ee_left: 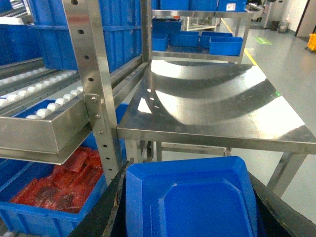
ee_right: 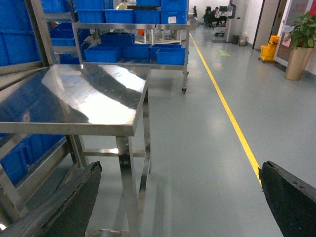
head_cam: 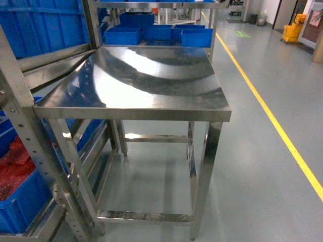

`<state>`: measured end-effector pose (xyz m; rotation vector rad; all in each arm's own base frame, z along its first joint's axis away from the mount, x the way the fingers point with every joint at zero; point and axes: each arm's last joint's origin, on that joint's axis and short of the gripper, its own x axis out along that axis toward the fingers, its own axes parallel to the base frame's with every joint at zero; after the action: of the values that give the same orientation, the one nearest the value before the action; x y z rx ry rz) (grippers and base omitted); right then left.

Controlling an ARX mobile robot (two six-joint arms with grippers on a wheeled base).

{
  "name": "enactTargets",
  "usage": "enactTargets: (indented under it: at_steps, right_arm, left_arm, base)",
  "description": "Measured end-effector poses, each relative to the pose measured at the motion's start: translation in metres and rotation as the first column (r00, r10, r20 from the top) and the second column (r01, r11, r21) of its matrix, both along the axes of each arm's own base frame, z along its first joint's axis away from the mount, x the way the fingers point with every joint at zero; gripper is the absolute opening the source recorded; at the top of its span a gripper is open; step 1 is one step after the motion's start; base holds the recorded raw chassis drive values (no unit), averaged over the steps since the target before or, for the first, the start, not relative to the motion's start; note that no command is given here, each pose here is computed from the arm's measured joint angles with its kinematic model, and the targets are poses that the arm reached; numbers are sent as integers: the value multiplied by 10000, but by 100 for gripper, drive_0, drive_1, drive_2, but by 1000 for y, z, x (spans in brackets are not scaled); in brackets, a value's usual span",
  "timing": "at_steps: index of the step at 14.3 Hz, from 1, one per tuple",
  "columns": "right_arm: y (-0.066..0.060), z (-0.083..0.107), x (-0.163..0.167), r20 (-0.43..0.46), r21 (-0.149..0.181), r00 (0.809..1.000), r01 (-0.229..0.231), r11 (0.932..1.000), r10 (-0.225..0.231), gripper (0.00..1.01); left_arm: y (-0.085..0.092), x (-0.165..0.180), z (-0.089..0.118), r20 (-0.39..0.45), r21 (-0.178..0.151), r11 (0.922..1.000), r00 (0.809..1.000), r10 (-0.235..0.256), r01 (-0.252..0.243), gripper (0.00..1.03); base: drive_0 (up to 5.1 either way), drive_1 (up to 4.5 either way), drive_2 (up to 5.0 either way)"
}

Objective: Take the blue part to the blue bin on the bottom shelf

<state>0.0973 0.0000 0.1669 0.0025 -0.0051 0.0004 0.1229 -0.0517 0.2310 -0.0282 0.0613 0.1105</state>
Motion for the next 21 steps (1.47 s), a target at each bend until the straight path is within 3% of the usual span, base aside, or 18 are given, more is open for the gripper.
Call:
enactTargets:
  at_steps: [6, 21]
  right_arm:
    - [0, 0, 0, -27, 0, 10000, 0, 10000, 0, 98]
    - [0, 0, 0, -8, 0, 10000, 8, 10000, -8, 98]
  left_arm:
    - [0, 0, 0, 17, -9, 10000, 10000, 4, -4, 44]
    - [0, 0, 0, 36, -21, 10000, 10000, -15, 15, 44]
  base:
    - [0, 0, 0]
    - [-496, 248, 248]
